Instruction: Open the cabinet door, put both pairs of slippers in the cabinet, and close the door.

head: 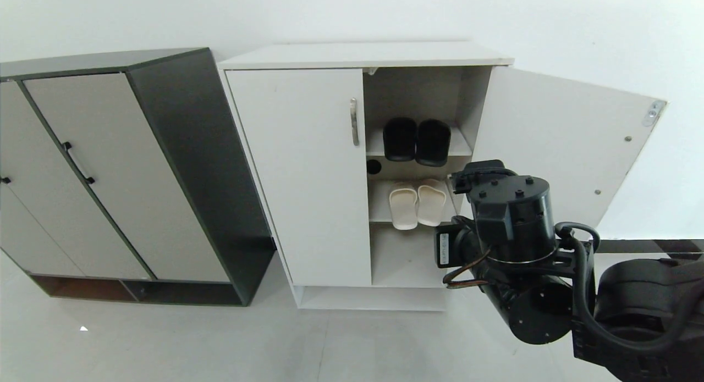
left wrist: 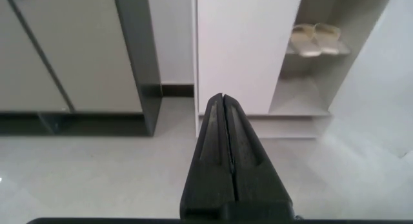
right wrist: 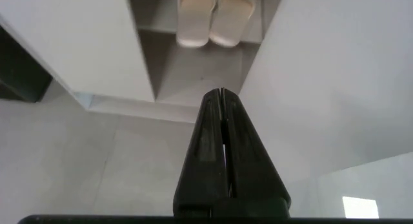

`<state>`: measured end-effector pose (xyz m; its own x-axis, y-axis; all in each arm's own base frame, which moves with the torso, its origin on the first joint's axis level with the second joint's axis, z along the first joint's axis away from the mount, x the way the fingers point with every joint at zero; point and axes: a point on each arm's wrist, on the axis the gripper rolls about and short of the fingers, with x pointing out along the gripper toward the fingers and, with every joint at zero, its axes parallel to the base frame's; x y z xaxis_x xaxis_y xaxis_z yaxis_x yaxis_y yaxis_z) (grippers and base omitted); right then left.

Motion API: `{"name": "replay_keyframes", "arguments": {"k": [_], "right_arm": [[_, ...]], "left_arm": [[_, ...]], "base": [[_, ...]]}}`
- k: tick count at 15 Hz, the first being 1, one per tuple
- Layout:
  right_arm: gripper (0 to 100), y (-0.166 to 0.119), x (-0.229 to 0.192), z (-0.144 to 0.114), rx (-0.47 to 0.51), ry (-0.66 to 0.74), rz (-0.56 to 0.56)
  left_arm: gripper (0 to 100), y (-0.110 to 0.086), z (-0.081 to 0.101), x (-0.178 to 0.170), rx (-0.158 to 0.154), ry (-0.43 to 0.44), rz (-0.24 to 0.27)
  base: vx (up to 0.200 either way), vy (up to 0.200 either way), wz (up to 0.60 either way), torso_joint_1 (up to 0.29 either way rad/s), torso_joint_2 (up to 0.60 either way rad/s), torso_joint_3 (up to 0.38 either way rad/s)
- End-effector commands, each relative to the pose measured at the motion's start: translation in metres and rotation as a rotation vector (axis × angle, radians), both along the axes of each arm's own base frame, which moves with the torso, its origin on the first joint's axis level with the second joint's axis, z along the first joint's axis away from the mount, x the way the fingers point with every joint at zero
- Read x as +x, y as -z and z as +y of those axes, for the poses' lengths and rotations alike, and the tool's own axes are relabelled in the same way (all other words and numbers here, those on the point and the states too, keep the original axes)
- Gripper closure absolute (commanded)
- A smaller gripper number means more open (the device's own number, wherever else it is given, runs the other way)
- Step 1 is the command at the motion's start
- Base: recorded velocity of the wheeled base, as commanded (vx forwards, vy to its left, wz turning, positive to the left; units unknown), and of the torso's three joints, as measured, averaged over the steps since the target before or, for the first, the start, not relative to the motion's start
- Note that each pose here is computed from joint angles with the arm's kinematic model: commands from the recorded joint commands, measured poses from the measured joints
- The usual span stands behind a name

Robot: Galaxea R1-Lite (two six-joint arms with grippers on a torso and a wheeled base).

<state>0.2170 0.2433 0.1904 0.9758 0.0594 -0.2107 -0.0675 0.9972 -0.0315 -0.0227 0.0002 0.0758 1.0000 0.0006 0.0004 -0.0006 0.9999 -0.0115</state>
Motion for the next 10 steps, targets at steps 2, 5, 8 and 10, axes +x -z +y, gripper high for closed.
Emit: {"name": "replay_keyframes", "arguments": {"k": [2,5,8,10], "right_arm": [[100,0.0,0.0002,-0.0003,0.0,0.001,0.0],[100,0.0,0.0002,-0.0003,0.0,0.001,0.0],[100,0.0,0.0002,-0.0003,0.0,0.001,0.0],[100,0.0,0.0002,-0.0003,0.0,0.001,0.0]], "left_arm": [[100,0.0001,0.0,0.0,-0.001,-0.001,0.0],[100,0.0001,0.0,0.0,-0.001,-0.001,0.0],[100,0.0001,0.0,0.0,-0.001,-0.001,0.0],[100,0.0001,0.0,0.0,-0.001,-0.001,0.0]], "base": [[0.0,0.0,0.0,0.066,-0.51,-0.349],[0.0,0.0,0.0,0.129,-0.46,-0.351],[0.0,0.0,0.0,0.146,-0.47,-0.328],[0.0,0.0,0.0,0.154,-0.47,-0.317]]}}
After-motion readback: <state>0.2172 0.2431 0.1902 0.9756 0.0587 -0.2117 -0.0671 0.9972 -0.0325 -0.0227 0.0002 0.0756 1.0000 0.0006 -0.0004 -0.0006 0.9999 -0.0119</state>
